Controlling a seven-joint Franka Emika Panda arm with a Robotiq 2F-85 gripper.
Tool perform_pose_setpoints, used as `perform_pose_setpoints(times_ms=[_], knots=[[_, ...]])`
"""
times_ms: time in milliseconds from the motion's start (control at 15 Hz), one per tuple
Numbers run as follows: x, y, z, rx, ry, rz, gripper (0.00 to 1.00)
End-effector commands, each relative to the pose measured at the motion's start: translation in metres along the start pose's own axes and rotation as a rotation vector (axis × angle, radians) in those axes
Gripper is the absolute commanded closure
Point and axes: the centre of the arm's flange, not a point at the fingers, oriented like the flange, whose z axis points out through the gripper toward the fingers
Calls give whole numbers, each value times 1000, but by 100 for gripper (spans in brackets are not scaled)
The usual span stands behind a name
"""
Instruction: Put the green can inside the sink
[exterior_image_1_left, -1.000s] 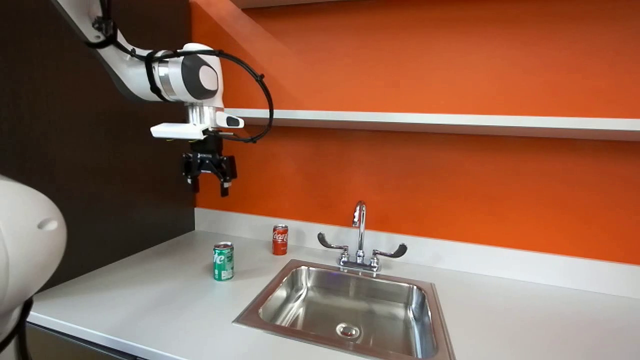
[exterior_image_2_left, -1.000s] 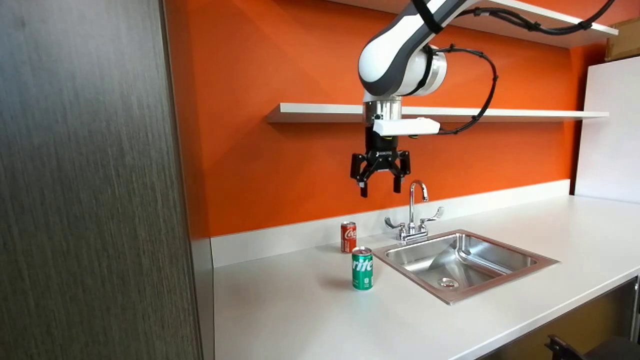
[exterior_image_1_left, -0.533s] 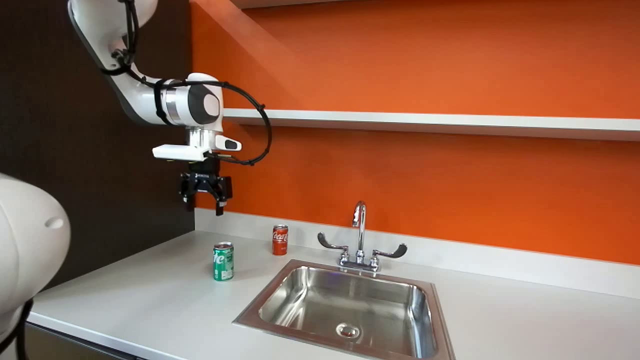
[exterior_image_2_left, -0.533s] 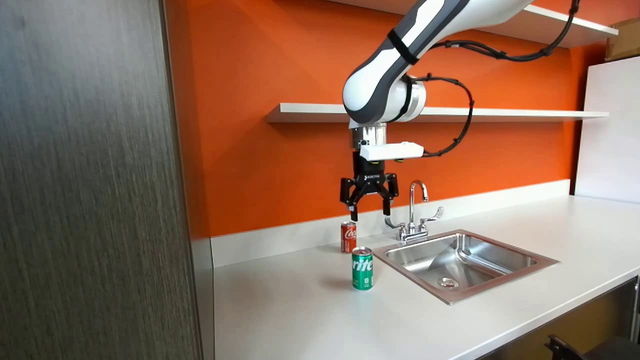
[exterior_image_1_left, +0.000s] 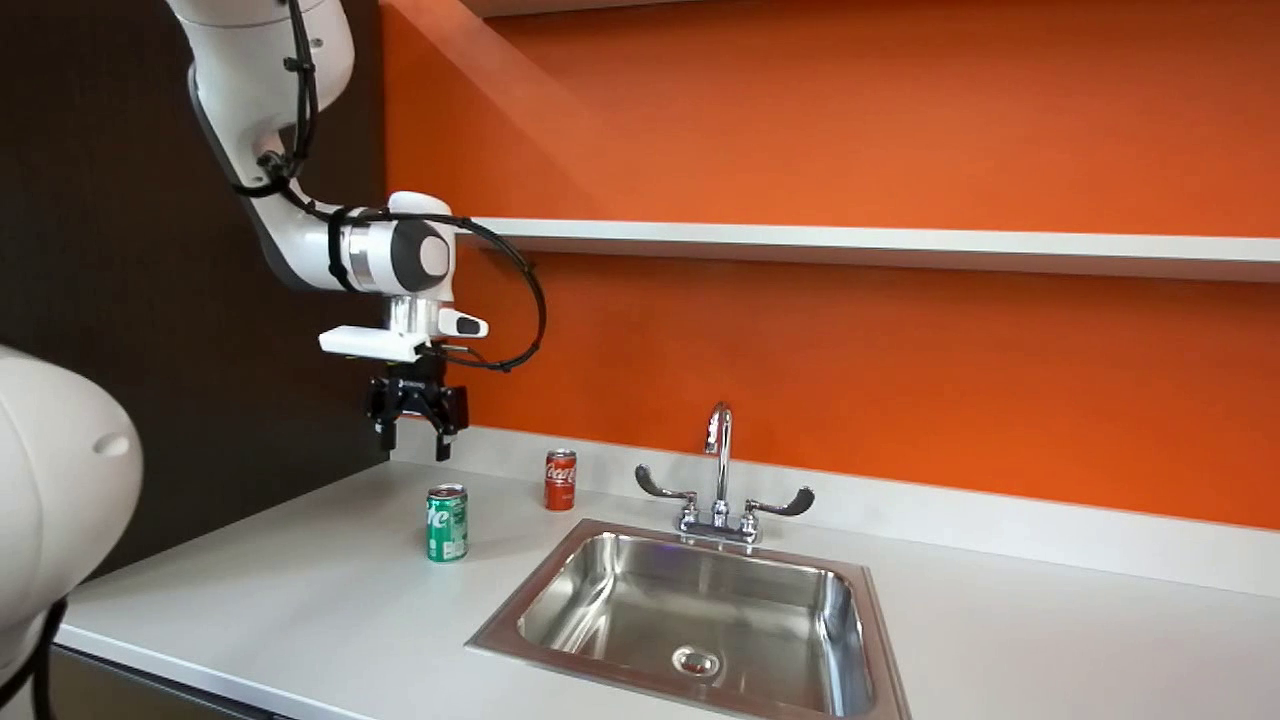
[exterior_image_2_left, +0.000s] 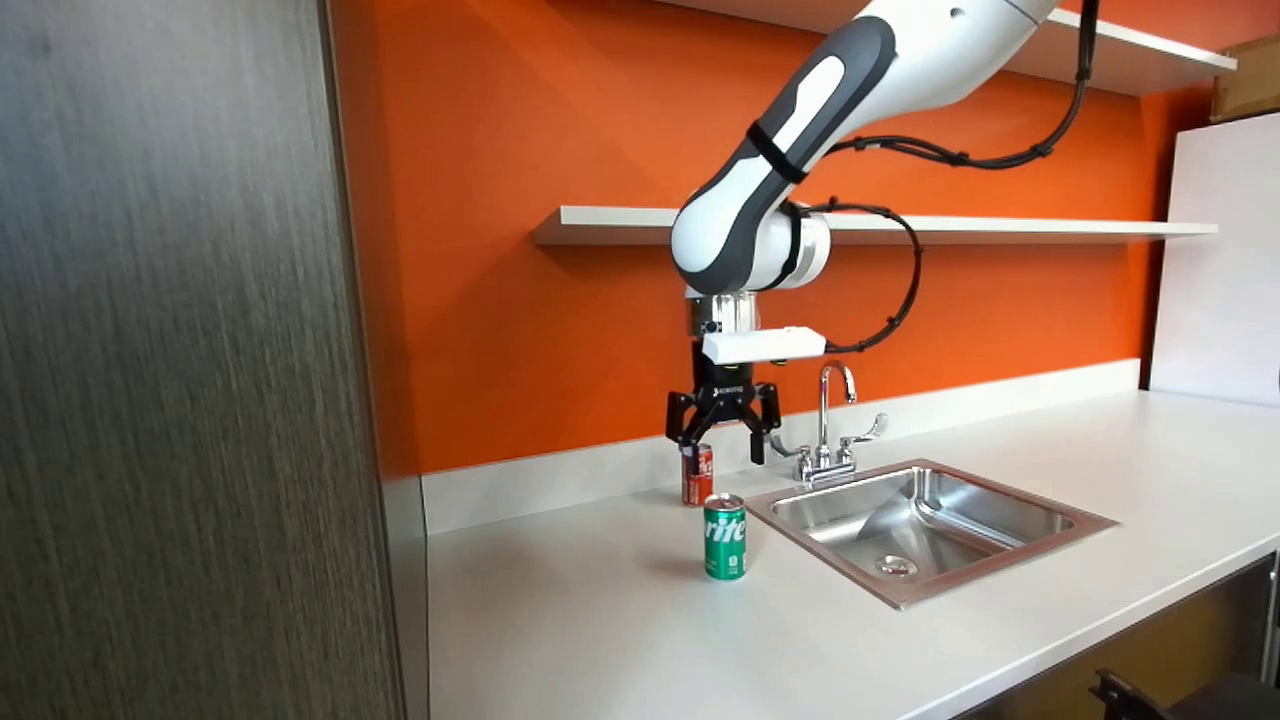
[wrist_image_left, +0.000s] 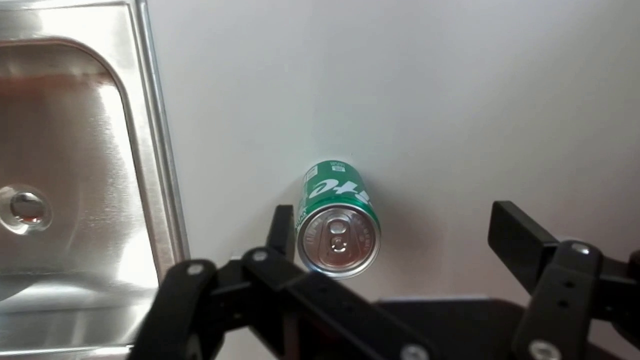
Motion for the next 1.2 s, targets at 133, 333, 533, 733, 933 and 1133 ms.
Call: perform_pose_setpoints(times_ms=[133,333,533,733,933,1133], knots=[[24,1,21,11,11,53,0],[33,7,31,12,15,74,0],[40,12,39,13,14,90,0],[46,15,47,9,8,104,0],[50,14,54,9,0,111,0],[52,14,59,8,-7,119,0]])
